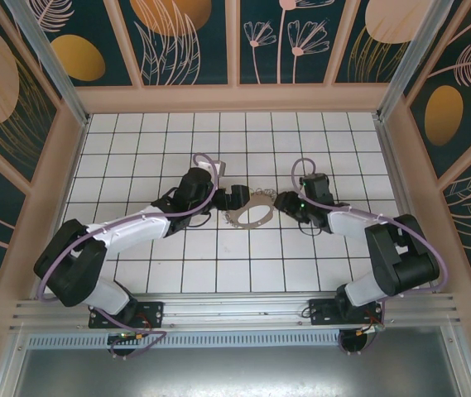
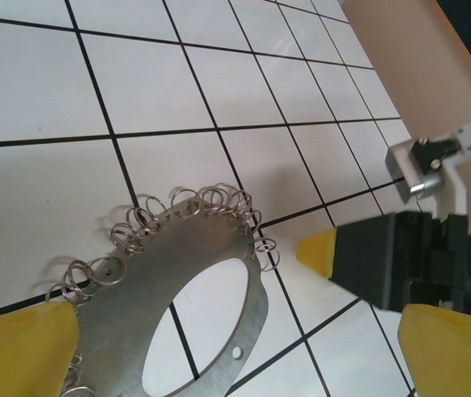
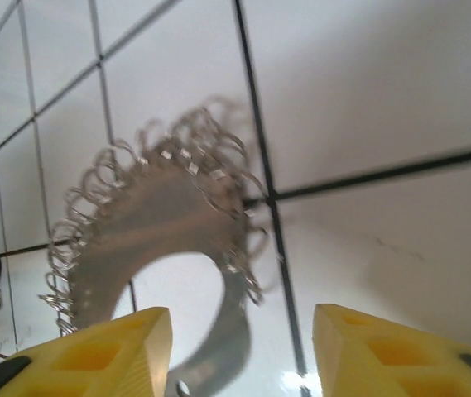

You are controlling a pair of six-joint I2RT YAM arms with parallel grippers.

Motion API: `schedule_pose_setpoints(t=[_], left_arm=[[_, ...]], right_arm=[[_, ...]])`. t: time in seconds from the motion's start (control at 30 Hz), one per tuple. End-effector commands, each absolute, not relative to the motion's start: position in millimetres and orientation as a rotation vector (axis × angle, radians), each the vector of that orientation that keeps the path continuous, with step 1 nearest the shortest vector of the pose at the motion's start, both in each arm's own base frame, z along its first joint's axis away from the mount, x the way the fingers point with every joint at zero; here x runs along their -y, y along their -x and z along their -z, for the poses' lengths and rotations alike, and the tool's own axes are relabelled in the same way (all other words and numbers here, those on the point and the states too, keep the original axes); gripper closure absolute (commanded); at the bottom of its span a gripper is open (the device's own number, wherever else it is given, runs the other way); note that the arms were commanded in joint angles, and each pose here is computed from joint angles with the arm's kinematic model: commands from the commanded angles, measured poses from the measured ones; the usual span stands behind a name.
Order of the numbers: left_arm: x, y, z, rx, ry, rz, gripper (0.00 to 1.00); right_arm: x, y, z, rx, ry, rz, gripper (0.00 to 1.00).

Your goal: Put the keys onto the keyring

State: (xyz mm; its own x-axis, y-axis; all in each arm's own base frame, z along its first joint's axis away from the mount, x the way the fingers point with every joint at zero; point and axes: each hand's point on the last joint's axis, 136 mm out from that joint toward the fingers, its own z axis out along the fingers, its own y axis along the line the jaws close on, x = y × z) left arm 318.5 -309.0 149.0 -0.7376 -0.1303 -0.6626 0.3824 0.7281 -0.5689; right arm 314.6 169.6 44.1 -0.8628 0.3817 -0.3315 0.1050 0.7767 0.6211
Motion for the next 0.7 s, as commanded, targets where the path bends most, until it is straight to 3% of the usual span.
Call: schedule_pose_setpoints(t=[0.0, 0.23, 0.67], left_arm=[[322, -319, -157, -2.177, -0.232, 0.995, 0.01], [328, -319, -154, -2.187, -0.241, 1.01, 0.02], [329, -319, -158, -2.18, -0.245, 1.012, 0.02]], right_arm=[[-172, -312, -50, -2.484, -0.323, -0.889, 0.61], [-177, -312, -50, -2.464, -0.286, -0.927, 0.74], [-184, -321, -44, -2.47, -0.276, -0.957, 0.78]])
